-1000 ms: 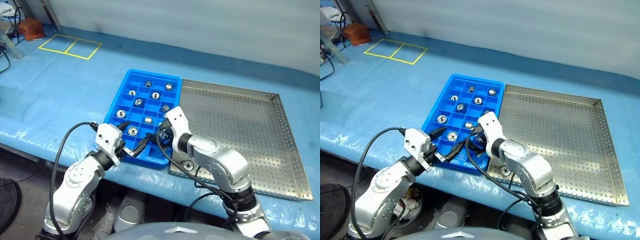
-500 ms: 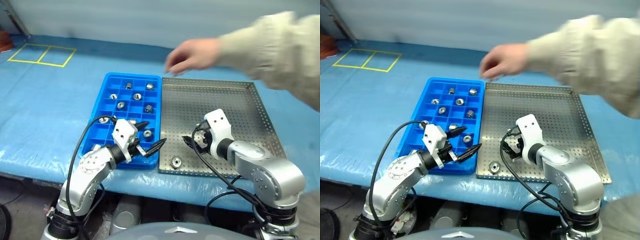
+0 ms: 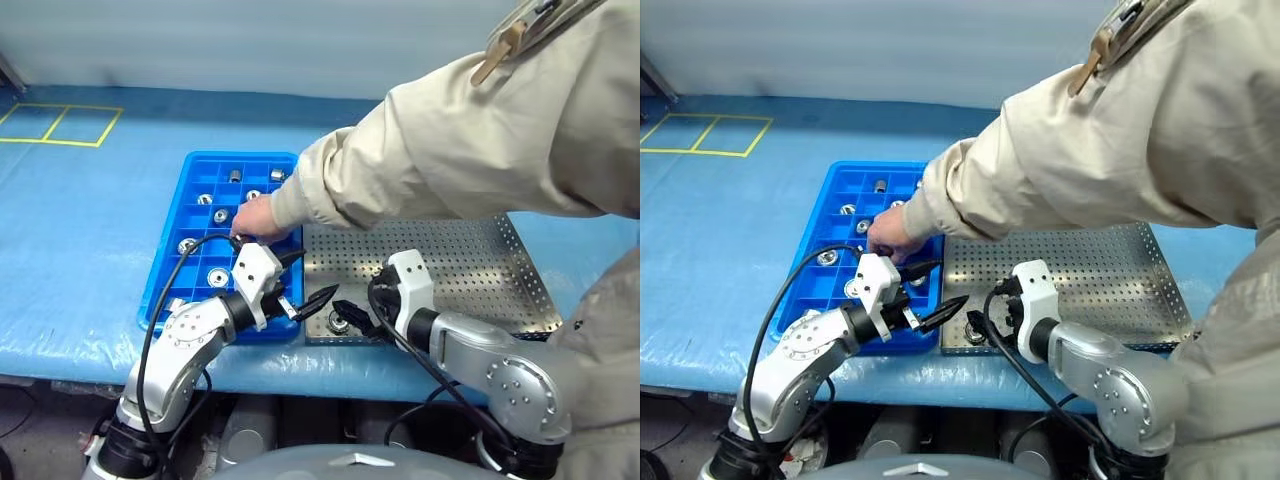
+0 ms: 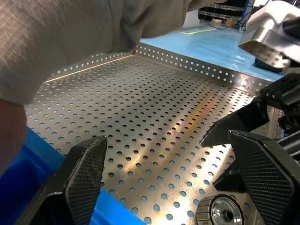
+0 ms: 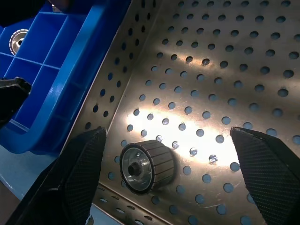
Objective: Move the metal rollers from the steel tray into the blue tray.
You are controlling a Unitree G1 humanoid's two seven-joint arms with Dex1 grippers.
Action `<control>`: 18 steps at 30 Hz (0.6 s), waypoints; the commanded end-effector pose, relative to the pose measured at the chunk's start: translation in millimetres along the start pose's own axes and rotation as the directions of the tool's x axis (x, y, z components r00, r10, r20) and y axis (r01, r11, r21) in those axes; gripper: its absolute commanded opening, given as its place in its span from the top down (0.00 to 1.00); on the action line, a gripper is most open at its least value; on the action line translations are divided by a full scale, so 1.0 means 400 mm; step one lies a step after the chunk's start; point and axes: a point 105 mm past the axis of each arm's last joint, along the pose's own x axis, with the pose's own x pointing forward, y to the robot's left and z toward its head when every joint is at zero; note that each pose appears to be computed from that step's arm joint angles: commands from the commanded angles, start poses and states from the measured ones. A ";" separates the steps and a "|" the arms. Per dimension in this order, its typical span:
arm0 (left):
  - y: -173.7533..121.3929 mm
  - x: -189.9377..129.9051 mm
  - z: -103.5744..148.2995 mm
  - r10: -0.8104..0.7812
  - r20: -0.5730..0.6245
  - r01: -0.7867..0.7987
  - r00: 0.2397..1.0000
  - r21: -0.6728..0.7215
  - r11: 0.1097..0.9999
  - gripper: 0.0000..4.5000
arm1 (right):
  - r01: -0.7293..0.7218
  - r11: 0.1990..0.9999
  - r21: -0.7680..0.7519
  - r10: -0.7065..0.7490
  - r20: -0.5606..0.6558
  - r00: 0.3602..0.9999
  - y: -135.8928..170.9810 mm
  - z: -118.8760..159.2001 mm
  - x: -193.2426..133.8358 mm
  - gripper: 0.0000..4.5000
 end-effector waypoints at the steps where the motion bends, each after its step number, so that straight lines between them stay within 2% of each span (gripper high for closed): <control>1: -0.006 -0.005 0.018 -0.008 0.024 0.007 1.000 0.038 0.999 0.00 | -0.038 0.999 0.014 0.039 -0.032 0.999 0.028 -0.020 0.011 0.01; 12: -0.009 -0.016 0.014 0.028 0.027 -0.028 0.999 0.027 0.999 0.00 | -0.082 0.997 -0.005 0.081 -0.153 0.985 0.062 -0.068 0.038 0.01; 15: -0.009 -0.021 0.012 0.042 0.028 -0.043 0.999 0.023 0.999 0.00 | -0.052 0.998 -0.028 0.046 -0.188 0.981 0.052 -0.079 0.044 0.14; 18: -0.011 -0.027 0.011 0.052 0.027 -0.053 0.998 0.021 0.998 0.00 | -0.022 1.000 -0.022 0.017 -0.195 0.981 0.041 -0.078 0.050 0.36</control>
